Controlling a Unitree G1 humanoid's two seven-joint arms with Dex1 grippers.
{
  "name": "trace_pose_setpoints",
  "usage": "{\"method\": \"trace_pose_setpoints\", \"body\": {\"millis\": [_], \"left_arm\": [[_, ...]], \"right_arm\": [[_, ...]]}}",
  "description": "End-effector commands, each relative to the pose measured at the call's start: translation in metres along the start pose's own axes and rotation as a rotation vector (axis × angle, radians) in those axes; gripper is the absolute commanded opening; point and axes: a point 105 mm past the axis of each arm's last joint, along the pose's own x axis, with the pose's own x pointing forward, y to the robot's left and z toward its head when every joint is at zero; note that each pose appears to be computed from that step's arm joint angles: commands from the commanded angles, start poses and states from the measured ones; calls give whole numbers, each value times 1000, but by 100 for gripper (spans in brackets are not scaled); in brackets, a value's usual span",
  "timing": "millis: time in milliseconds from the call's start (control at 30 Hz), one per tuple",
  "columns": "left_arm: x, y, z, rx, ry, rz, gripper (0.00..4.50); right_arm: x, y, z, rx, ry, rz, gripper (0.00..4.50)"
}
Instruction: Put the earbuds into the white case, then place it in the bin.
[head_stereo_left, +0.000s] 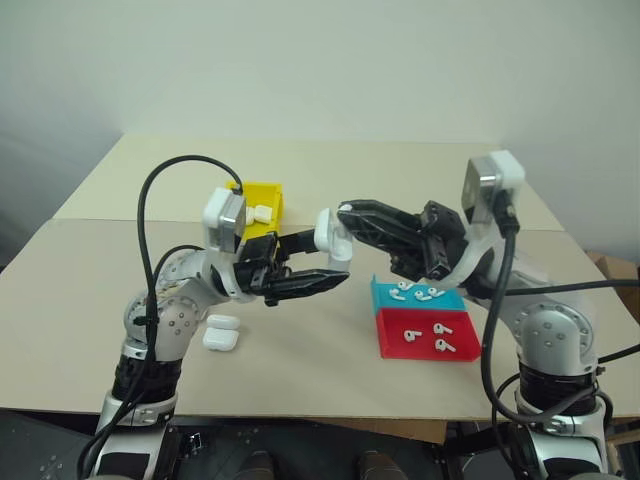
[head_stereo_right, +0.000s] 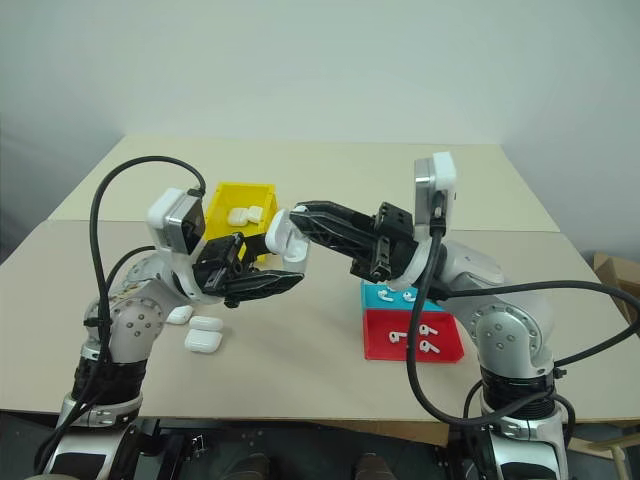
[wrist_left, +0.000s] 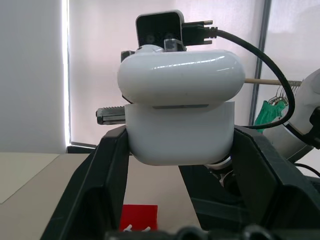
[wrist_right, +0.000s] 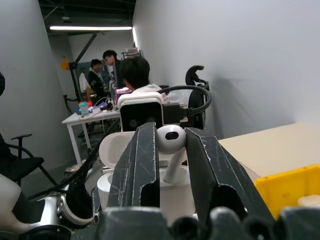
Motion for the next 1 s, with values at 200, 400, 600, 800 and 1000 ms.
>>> {"method": "trace_pose_setpoints", "body": {"millis": [200, 400, 600, 800, 1000], "left_arm": [[6, -3, 12, 58, -25, -36, 275], [5, -4, 12, 59, -25, -31, 275], [4, -1, 14, 72, -32, -11, 275], [5, 3, 14, 83, -37, 3, 275], [5, 3, 14, 86, -37, 7, 275]], "right_arm": [[2, 1, -1, -70, 15, 1, 60], [2, -2, -2, -106, 20, -12, 60], [0, 3, -5, -101, 36, 25, 133], [-2, 7, -4, -106, 39, 57, 330], [-8, -2, 9, -141, 21, 5, 361]]}}
